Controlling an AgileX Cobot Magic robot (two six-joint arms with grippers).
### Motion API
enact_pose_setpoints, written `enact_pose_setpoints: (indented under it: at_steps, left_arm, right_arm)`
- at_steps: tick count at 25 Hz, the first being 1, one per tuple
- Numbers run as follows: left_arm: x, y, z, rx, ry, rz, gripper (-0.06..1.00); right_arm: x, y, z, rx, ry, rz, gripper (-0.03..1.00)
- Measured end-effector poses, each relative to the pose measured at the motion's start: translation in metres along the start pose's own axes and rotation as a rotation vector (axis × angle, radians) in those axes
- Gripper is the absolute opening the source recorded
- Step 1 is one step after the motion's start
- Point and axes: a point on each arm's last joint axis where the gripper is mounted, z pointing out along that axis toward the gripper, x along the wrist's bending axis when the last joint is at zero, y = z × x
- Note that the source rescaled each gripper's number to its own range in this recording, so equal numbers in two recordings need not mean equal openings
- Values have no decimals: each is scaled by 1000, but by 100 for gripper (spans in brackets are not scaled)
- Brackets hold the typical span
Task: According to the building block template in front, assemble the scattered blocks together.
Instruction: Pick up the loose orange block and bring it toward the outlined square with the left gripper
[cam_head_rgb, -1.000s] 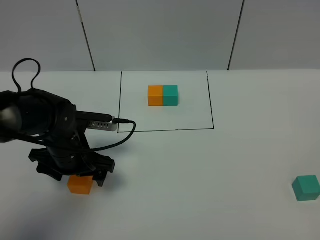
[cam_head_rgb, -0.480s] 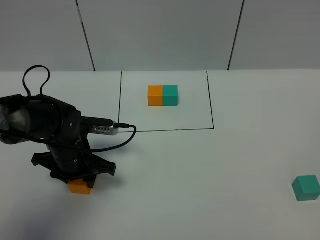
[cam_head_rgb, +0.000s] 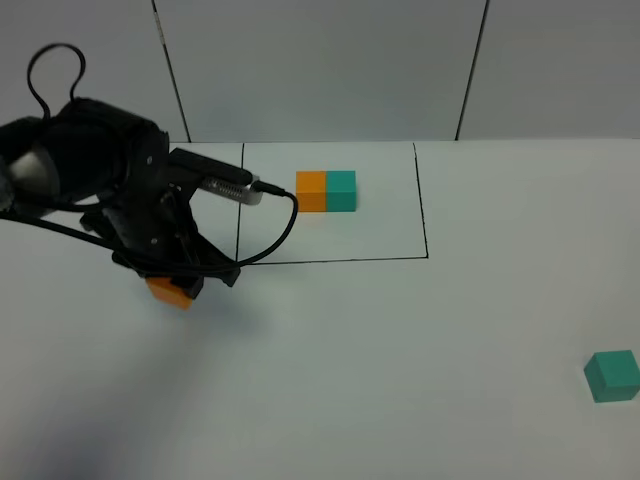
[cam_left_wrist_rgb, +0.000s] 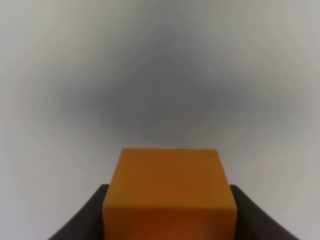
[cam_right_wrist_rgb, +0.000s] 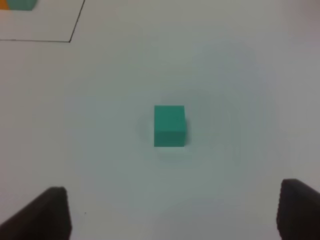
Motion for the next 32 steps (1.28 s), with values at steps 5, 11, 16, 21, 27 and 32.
enact_pose_setpoints:
  at_steps: [5, 11, 16, 21, 27, 32]
  left_arm:
    - [-18, 23, -34, -71, 18, 430, 2]
    - [-57, 43, -20, -55, 10, 850, 2]
    - [-88, 66, -4, -52, 4, 1038, 2]
    - [-106, 81, 18, 11, -25, 1100, 2]
    - [-117, 81, 49, 91, -94, 1167, 2]
    - [-121, 81, 66, 109, -118, 1170, 2]
  right_arm:
    - [0, 0, 0, 0, 0, 0, 70]
    - [0, 0, 0, 0, 0, 0, 70]
    - [0, 0, 0, 0, 0, 0, 70]
    - [0, 0, 0, 0, 0, 0, 70]
    - [0, 0, 0, 0, 0, 0, 70]
    - [0, 0, 0, 0, 0, 0, 70]
